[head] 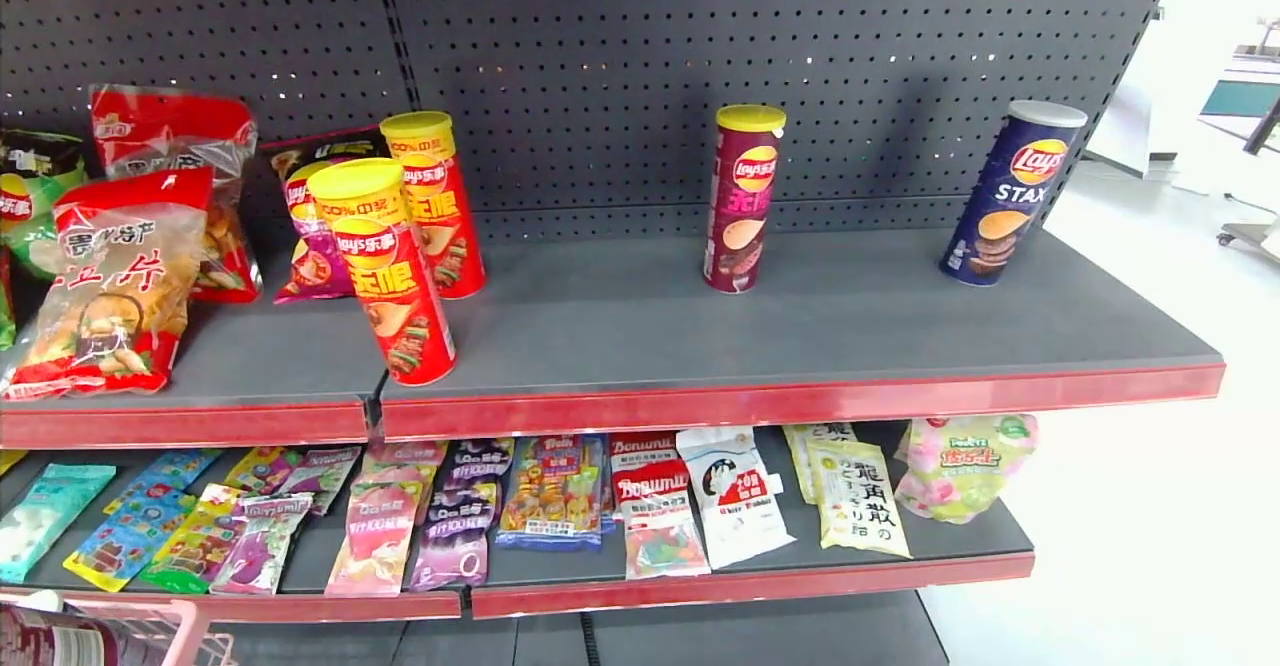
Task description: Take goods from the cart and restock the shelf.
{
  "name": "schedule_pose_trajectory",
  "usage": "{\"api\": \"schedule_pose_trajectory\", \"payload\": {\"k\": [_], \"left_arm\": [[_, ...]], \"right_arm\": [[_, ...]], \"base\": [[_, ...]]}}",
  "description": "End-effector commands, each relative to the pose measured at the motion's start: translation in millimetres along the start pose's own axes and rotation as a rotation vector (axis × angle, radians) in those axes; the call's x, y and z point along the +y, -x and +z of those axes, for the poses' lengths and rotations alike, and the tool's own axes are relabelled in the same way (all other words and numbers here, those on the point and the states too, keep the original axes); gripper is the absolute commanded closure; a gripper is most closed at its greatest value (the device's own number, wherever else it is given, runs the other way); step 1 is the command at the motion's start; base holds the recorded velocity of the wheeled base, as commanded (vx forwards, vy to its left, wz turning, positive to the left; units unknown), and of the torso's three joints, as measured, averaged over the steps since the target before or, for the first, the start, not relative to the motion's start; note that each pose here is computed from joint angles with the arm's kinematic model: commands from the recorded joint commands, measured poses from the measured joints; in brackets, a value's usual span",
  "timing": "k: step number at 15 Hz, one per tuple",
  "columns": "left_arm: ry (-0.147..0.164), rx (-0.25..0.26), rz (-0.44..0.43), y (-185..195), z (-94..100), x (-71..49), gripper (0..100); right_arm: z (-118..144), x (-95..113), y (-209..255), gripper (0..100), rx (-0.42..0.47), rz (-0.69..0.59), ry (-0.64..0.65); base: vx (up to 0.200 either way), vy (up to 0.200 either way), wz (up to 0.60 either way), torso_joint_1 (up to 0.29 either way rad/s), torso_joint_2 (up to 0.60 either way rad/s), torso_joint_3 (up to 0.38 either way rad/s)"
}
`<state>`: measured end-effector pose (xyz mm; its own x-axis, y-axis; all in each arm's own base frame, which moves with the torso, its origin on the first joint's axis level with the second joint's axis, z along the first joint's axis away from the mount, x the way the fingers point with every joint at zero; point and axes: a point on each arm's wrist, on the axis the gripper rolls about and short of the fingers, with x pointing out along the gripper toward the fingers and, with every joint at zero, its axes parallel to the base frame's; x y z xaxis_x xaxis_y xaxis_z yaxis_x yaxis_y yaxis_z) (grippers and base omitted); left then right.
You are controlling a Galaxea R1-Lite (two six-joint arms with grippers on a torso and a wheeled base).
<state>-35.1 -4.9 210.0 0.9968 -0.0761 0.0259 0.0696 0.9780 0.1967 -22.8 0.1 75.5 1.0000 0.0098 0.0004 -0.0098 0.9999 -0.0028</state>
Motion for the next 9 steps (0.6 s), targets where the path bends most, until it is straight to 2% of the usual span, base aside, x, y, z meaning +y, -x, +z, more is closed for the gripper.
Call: {"api": "schedule_pose_trajectory", "payload": {"k": [1,5,9], "left_arm": [[0.000,0.005,0.000,-1.0,0.1,0.1,100],[0.000,0.004,-0.001,-0.8,-0.3,0.0,100],[0.000,-0.015,-0.013,2.9,-1.2,-0.6,100]], "right_arm": [[0.0,0.0,0.0,0,0.000,0.001,0.000],[0.0,0.0,0.0,0,0.000,0.002,0.000],[0.0,0.0,0.0,0,0.000,0.002,0.002]], "base": [[0.200,0.000,0.00,-0.017,-0.01,0.007],[0.200,0.000,0.00,0.007,0.00,-0.002],[0.000,0.000,0.00,0.000,0.00,0.000]]}}
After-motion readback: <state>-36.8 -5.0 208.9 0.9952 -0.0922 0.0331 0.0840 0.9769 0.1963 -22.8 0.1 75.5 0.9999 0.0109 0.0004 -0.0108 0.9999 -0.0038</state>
